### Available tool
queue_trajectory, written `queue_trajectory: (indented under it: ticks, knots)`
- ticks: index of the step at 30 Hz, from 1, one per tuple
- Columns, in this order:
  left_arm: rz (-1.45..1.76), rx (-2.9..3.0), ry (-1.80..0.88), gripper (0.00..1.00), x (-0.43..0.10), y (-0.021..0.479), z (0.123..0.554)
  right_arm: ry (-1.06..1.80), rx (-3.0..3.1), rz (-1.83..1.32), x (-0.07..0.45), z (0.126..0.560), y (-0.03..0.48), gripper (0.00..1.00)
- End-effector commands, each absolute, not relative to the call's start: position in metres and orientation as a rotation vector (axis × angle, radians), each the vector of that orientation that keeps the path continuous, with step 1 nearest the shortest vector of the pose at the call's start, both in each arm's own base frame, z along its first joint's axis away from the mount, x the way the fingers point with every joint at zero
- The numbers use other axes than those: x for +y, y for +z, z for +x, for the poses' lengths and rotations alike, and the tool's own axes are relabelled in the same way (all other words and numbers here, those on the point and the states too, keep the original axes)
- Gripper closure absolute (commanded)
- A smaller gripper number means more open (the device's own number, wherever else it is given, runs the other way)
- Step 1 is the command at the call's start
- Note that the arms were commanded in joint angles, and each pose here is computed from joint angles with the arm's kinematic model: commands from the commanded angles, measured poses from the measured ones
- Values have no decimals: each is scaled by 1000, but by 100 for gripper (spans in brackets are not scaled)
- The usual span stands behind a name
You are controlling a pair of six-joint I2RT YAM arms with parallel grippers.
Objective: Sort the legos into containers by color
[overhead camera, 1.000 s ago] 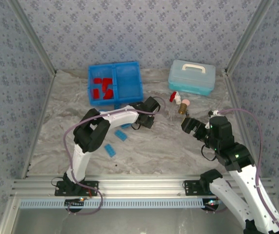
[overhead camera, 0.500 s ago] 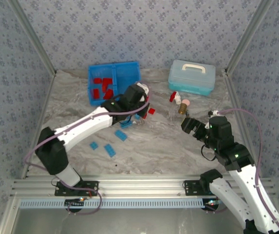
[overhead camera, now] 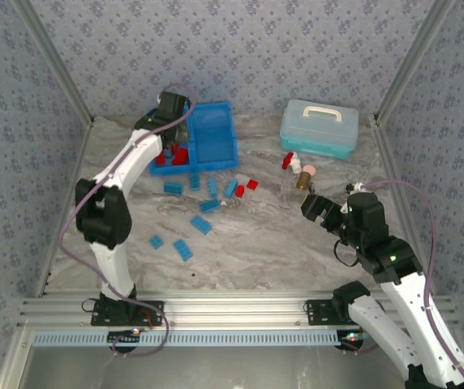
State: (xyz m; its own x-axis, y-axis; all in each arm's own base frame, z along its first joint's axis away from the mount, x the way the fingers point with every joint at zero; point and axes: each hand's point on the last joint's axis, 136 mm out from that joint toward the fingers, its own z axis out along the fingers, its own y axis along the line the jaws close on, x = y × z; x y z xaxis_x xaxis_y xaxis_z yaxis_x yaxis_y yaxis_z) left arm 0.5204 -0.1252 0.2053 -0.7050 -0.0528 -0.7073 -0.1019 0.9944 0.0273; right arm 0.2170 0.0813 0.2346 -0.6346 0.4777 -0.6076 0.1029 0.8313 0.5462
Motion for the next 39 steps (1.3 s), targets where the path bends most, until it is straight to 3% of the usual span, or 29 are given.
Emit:
queue_trajectory:
  ticks: [1, 9, 14, 21, 24, 32, 36, 39]
  knots:
    - [-156, 2454, 99, 88, -115, 191, 532, 598, 2205, 444, 78, 216, 237, 0]
    - [-271, 2481, 247, 84, -86, 156, 568, 579, 2190, 445, 74, 216, 243, 0]
    - [-295, 2531, 189, 74, -87, 138, 568, 572, 2187, 443, 73, 216, 245, 0]
    - [-285, 2463, 146, 56, -88, 168, 562, 579, 2176, 441, 74, 219, 248, 0]
    - [-283, 2428, 111, 54, -89, 194, 556, 584, 2175, 438, 75, 220, 249, 0]
    - [-149, 2263, -148, 52, -141, 293, 498, 588, 2182, 442, 76, 220, 247, 0]
    - [136, 2200, -311, 51, -211, 301, 445, 596, 2183, 447, 77, 221, 243, 0]
    - [334, 2208, -346, 48, -258, 280, 410, 607, 2190, 451, 79, 221, 240, 0]
